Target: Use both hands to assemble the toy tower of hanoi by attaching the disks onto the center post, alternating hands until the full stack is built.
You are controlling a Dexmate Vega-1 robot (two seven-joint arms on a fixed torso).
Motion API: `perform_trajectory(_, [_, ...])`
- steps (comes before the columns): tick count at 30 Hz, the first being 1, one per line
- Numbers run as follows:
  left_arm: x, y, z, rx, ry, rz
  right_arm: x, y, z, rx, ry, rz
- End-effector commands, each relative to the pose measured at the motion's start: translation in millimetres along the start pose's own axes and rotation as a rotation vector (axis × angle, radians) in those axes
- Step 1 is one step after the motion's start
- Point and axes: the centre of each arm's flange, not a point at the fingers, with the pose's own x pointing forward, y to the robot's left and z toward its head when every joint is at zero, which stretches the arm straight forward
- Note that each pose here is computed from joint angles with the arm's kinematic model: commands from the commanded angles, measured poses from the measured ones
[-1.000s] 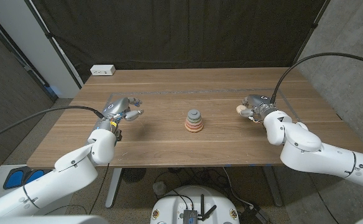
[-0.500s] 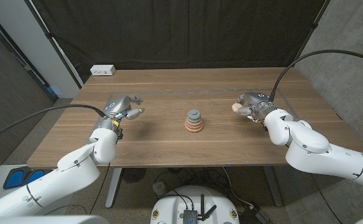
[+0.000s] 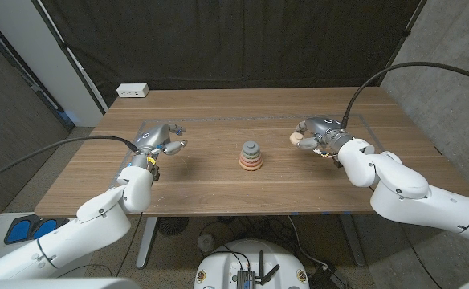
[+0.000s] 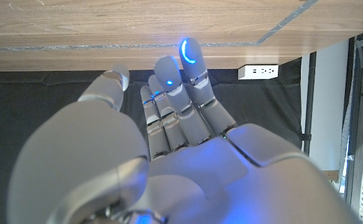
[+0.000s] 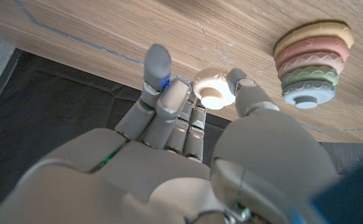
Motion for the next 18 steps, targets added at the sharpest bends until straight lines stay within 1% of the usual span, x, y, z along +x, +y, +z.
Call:
perform_trajectory(1, [-3.2, -0.9, -1.5, 0.0, -0.002, 0.004, 0.1, -5.7, 16.6, -0.029, -0.073, -0.013])
perform_trajectory(3, [-4.7, 0.2, -0.3, 0.005, 0.002, 0.003, 2.2, -7.5, 21.2, -0.038, -0.085, -0.011])
perform_trajectory(6, [-5.6, 0.8, 0.4, 0.003, 0.002, 0.005, 2.8, -9.0, 24.2, -0.037, -0.098, -0.018])
perform_trajectory(8, [-5.7, 0.7, 1.1, 0.002, 0.002, 0.006, 3.2, -11.0, 29.5, -0.043, -0.122, -0.029])
perform_trajectory(9, [-5.7, 0.7, 1.1, 0.002, 0.002, 0.006, 3.2, -11.0, 29.5, -0.043, -0.123, -0.029])
perform_trajectory(11, [-5.2, 0.5, 1.3, 0.002, 0.0, 0.008, 3.7, -11.8, 33.8, -0.049, -0.14, -0.034])
perform_trajectory(12, [-4.7, 0.4, 1.2, 0.002, 0.0, 0.008, 4.4, -12.5, 37.9, -0.054, -0.155, -0.038])
perform_trajectory(13, [-4.7, 0.4, 1.2, 0.002, 0.0, 0.008, 4.4, -12.5, 38.0, -0.055, -0.155, -0.038])
perform_trajectory(15, [-4.6, 0.1, 1.1, 0.0, 0.0, 0.013, 5.3, -13.1, 42.1, -0.059, -0.17, -0.039])
perform_trajectory(16, [-5.0, -0.1, 0.9, 0.0, -0.001, 0.013, 6.2, -13.2, 45.8, -0.063, -0.185, -0.041])
perform_trajectory(18, [-5.2, -0.2, 0.9, 0.0, -0.002, 0.013, 7.0, -13.4, 47.9, -0.065, -0.191, -0.04])
